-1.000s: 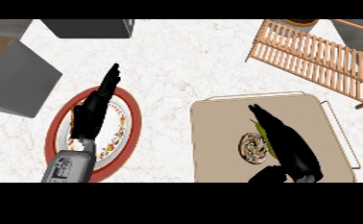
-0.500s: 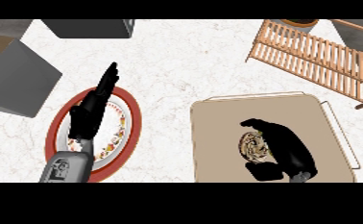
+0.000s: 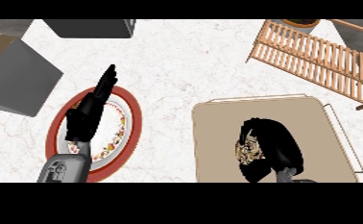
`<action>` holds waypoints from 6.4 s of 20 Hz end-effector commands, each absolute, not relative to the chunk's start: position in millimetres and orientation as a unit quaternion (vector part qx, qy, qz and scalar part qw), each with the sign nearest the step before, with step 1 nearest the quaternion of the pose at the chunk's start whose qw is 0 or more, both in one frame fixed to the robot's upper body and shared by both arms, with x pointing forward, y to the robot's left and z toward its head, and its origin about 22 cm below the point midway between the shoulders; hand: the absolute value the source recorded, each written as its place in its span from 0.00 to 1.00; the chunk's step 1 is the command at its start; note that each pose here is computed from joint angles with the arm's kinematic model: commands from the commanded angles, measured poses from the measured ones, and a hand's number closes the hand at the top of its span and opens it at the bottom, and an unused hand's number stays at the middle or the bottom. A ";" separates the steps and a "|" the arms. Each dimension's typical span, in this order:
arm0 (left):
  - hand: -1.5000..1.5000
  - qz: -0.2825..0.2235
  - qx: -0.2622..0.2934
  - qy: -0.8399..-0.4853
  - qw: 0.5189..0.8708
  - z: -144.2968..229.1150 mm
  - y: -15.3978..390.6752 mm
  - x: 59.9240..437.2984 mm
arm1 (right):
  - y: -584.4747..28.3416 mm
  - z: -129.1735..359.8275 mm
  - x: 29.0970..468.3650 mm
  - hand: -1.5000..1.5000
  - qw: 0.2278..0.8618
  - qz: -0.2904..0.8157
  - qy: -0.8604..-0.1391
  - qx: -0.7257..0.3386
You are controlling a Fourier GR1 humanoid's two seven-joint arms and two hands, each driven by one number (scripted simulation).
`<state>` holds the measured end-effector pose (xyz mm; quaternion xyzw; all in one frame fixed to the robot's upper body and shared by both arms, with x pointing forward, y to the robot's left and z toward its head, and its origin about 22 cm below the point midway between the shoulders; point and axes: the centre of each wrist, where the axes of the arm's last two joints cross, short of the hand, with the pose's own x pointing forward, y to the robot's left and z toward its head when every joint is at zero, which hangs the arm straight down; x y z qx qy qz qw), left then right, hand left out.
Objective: Pick the cupcake from the tray and place it in the tiered shelf
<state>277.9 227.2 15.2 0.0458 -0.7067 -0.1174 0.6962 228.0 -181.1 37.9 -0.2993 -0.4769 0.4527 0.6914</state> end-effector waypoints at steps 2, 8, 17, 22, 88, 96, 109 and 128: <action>0.50 -0.130 0.041 -0.715 0.685 22.1 222.4 287.5 | -140.3 46.8 258.7 1.00 0.750 0.337 -0.412 -0.392; 0.50 -0.131 0.035 -0.704 0.698 16.4 221.4 283.5 | -86.0 63.9 295.2 1.00 0.762 0.251 -0.397 -0.446; 0.50 -0.132 0.031 -0.708 0.693 16.8 213.7 292.0 | -42.9 127.5 304.0 1.00 0.701 0.092 -0.569 -0.421; 0.50 -0.121 0.045 -0.706 0.696 16.4 217.1 281.9 | -40.9 166.7 305.7 1.00 0.662 0.046 -0.593 -0.456; 0.50 -0.115 0.051 -0.707 0.696 -2.1 235.4 279.4 | -269.2 252.5 413.4 1.00 0.422 -0.107 -0.593 -0.677; 0.50 -0.123 0.042 -0.706 0.696 17.5 216.2 290.0 | -297.5 251.8 422.1 0.00 0.442 -0.135 -0.452 -0.764; 0.50 -0.119 0.047 -0.706 0.697 12.6 216.8 274.4 | -308.2 250.7 386.6 0.00 0.462 -0.202 -0.525 -0.685; 0.50 -0.117 0.055 -0.702 0.701 13.9 228.5 285.0 | -326.3 361.7 282.8 0.00 0.388 -0.411 -0.557 -0.608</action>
